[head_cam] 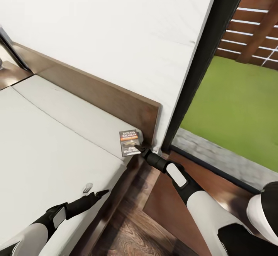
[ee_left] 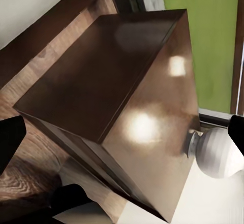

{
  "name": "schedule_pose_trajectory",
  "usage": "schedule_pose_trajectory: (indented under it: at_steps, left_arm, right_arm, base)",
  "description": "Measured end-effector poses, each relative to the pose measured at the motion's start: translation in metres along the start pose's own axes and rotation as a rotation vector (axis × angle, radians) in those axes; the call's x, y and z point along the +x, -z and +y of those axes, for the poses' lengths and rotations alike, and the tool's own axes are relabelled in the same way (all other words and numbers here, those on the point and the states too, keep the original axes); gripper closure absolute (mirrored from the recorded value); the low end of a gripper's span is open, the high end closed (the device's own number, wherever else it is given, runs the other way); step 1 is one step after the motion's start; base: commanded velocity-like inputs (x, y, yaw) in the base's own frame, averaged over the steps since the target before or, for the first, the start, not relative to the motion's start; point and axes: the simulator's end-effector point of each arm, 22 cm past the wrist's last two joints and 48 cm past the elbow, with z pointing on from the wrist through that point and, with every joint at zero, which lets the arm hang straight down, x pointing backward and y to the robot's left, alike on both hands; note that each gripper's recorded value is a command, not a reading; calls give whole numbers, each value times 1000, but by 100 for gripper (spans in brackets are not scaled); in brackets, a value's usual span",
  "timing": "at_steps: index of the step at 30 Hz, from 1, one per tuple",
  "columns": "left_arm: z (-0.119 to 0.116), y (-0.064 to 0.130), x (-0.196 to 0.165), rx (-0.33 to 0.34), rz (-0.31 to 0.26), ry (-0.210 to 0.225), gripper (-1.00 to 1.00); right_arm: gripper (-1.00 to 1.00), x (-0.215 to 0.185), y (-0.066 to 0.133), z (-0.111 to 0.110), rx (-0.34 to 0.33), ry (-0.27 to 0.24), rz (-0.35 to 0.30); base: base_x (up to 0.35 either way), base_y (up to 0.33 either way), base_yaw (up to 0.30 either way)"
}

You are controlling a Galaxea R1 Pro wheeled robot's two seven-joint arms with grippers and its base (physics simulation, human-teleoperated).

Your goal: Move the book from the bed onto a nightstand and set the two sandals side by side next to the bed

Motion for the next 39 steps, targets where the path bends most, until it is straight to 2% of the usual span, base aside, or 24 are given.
schedule_pose_trajectory:
  at_steps: [39]
  left_arm:
    - [0, 0, 0, 0, 0, 0, -100]
  right_arm:
    - [-100, 0, 0, 0, -1, 0, -2]
  base:
    - [0, 0, 5]
